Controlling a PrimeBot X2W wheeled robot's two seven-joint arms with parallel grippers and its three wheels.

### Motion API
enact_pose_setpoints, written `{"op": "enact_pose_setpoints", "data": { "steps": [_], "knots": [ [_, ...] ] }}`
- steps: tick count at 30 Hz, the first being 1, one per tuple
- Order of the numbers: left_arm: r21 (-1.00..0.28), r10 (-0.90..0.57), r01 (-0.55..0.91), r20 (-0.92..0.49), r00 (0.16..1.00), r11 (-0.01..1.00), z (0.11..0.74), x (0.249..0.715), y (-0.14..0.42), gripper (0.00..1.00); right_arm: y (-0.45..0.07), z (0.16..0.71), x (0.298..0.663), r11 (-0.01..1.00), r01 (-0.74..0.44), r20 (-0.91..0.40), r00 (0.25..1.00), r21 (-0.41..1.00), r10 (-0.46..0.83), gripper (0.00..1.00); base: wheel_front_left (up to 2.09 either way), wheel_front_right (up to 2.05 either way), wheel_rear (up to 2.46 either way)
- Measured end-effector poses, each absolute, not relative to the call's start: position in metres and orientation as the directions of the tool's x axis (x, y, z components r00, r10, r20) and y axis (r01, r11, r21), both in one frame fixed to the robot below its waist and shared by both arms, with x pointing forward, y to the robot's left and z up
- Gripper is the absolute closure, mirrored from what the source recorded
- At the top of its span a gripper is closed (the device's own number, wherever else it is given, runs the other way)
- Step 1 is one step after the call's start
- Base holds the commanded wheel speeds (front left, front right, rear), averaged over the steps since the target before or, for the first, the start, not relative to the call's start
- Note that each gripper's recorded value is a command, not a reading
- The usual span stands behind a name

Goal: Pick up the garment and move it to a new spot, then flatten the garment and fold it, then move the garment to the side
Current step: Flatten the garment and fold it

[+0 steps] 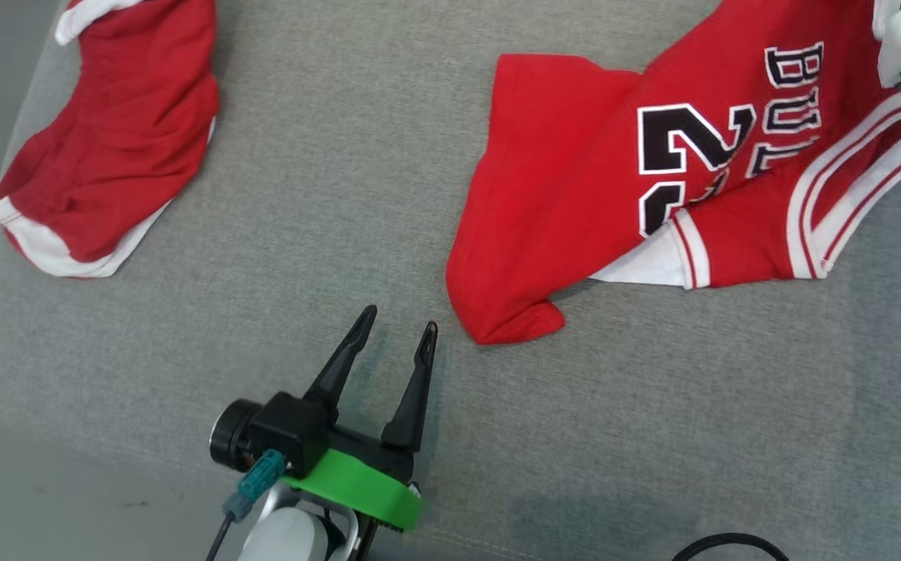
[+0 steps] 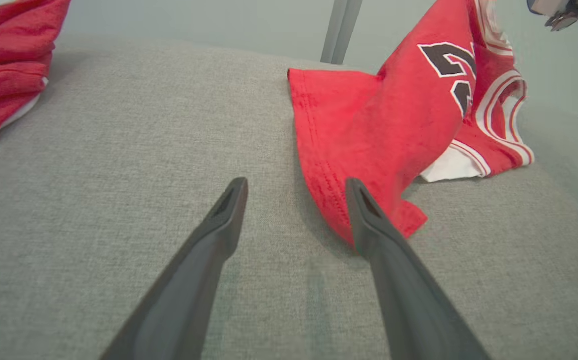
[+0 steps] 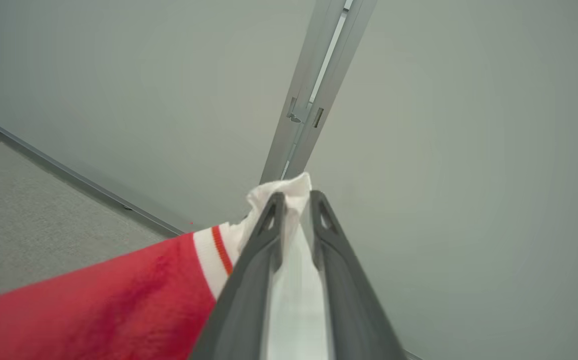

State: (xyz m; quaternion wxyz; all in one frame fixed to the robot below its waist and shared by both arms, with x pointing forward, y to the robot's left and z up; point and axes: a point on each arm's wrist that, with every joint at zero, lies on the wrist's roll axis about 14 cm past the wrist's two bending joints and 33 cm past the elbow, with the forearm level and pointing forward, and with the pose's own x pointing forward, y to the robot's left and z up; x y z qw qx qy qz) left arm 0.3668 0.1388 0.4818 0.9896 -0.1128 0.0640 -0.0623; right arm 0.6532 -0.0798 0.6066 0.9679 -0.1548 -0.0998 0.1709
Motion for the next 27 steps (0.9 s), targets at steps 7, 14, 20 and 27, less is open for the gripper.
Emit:
{"op": "enact_pose_setpoints", "data": {
  "steps": [7,14,20,27],
  "knots": [
    [-0.222,-0.055,0.018,-0.160,0.986,0.975,0.471,0.352,0.161,0.00,-0.007,0.590,0.632,0.859,-0.443,0.142,0.862,-0.258,0.487,0.00,0.00,0.00,0.00],
    [-0.226,-0.085,0.051,-0.146,0.986,0.973,0.473,0.358,0.153,0.00,0.009,0.529,0.565,0.800,-0.582,0.038,0.805,-0.143,0.592,0.00,0.00,0.00,0.00],
    [-0.231,-0.141,0.115,-0.102,0.985,0.966,0.485,0.362,0.137,0.00,-0.004,0.500,0.503,0.777,-0.626,-0.047,0.780,-0.060,0.625,0.00,0.00,0.00,0.00],
    [-0.243,-0.176,0.154,-0.072,0.982,0.958,0.494,0.354,0.125,0.00,-0.017,0.480,0.456,0.766,-0.642,-0.133,0.761,-0.024,0.635,0.00,0.00,0.00,0.00]
  ]
}}
